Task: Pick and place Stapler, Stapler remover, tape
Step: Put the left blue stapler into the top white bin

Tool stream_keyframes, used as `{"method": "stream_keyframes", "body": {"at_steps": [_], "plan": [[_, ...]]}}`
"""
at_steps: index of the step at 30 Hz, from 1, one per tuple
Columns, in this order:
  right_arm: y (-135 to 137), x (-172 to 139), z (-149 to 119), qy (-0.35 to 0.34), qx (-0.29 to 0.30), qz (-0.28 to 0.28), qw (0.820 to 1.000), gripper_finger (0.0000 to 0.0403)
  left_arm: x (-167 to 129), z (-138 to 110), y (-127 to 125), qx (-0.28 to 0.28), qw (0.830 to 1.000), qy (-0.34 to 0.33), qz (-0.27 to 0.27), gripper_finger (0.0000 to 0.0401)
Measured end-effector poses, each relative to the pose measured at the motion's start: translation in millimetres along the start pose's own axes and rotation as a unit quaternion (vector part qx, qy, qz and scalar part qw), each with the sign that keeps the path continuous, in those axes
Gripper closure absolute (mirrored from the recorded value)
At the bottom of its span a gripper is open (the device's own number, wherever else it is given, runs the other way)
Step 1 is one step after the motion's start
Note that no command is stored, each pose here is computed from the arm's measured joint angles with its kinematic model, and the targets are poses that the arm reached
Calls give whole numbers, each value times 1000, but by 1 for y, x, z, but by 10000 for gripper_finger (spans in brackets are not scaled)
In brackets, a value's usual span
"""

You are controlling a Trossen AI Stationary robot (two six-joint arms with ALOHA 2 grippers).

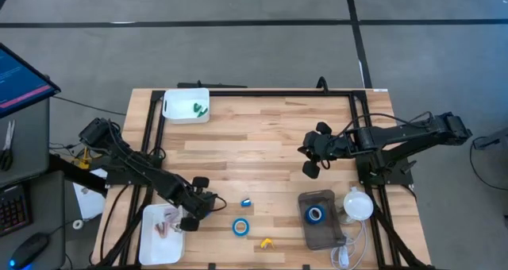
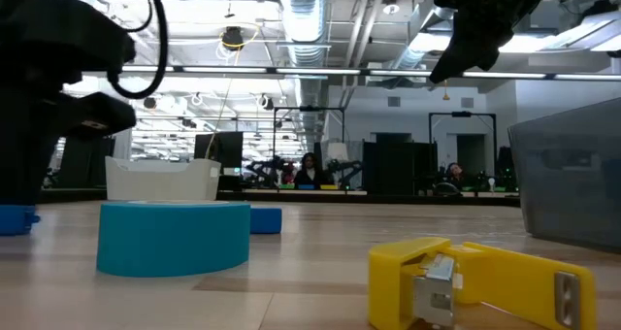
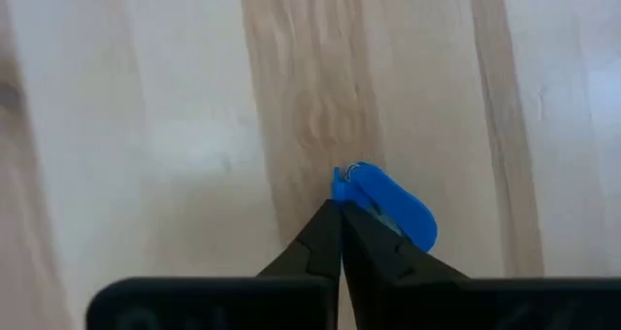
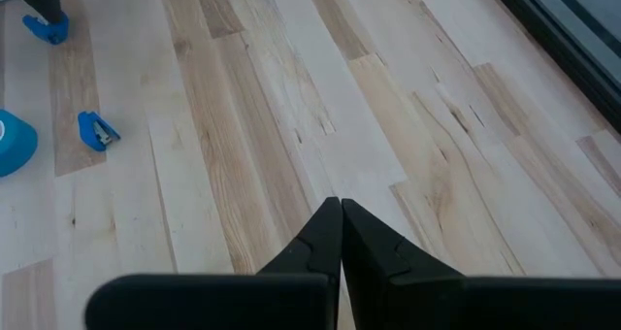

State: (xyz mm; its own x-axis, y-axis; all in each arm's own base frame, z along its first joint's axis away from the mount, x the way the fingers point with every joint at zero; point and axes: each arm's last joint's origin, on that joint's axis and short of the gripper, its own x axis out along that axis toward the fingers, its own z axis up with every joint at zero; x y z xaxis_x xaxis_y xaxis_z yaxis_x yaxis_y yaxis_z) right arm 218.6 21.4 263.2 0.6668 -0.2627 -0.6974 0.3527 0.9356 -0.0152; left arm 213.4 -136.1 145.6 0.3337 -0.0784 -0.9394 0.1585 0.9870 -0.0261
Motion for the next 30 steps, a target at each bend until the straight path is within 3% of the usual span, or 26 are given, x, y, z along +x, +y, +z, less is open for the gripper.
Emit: {"method": "stream_keyframes", "body": {"at_steps": [12,23,30], "plan": [[0,0,0,0,-1,0,1000,403,-18,27,0,18,998,-44,33,400],[0,0,0,0,-1,0,1000,403,-39,39,9,49,985,-35,162,400],[0,0,0,1,-1,0,1000,403,-67,46,41,50,974,-68,211,400]]}}
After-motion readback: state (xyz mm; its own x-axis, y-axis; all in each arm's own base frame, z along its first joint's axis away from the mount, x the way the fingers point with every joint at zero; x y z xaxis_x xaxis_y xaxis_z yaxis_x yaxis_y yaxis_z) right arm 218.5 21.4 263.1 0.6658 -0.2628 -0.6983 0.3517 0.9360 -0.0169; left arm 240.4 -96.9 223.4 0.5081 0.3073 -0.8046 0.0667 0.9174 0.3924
